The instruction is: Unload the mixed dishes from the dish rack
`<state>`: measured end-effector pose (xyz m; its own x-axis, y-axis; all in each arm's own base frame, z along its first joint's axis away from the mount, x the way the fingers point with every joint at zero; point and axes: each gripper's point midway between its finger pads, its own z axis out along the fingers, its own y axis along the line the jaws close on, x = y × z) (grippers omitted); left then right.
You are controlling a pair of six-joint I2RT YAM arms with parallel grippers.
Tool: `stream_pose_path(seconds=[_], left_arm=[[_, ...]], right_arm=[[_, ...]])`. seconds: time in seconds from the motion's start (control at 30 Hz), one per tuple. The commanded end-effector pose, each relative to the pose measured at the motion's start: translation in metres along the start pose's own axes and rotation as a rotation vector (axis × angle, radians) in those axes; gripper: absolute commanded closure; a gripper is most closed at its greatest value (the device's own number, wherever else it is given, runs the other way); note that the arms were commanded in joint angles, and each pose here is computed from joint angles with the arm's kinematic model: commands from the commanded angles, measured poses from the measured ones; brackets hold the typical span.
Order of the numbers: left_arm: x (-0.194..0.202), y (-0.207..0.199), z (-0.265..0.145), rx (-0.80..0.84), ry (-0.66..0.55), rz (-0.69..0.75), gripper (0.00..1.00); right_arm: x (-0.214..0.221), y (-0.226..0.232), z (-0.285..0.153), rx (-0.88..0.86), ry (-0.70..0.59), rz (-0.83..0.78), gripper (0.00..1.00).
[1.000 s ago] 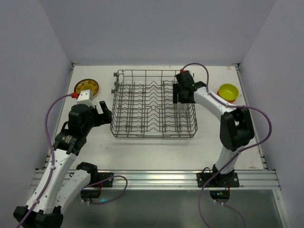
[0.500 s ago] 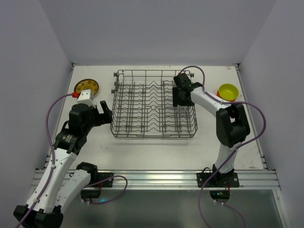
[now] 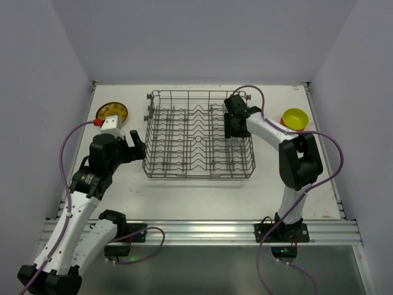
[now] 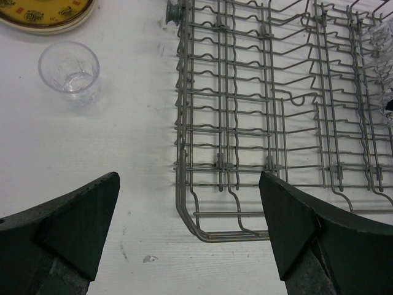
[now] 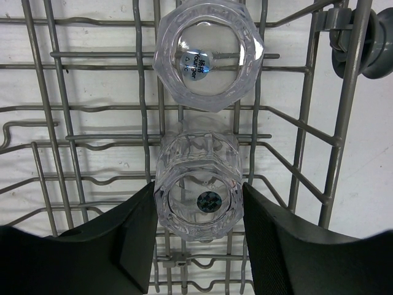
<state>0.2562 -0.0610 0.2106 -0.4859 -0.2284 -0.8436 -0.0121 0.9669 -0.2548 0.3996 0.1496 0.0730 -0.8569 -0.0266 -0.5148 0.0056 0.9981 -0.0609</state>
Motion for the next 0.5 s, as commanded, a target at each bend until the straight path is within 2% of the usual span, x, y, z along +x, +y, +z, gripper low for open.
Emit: stream_pose_path(seconds=[0.0, 0.13, 0.47], left_arm=[[-0.007, -0.006, 0.002, 0.03, -0.032, 0.028, 0.0], [-0.007, -0.006, 0.002, 0.03, -0.032, 0.03, 0.0], [-0.008, -0.006, 0.0, 0.033, -0.04, 0.029, 0.0]], right_arm=[[-0.014, -0.003, -0.016, -0.004, -0.044, 0.015, 0.53], [-0.015, -0.006, -0.023, -0.002, -0.055, 0.014, 0.57], [-0.029, -0.01, -0.058, -0.028, -0.115, 0.025, 0.58]])
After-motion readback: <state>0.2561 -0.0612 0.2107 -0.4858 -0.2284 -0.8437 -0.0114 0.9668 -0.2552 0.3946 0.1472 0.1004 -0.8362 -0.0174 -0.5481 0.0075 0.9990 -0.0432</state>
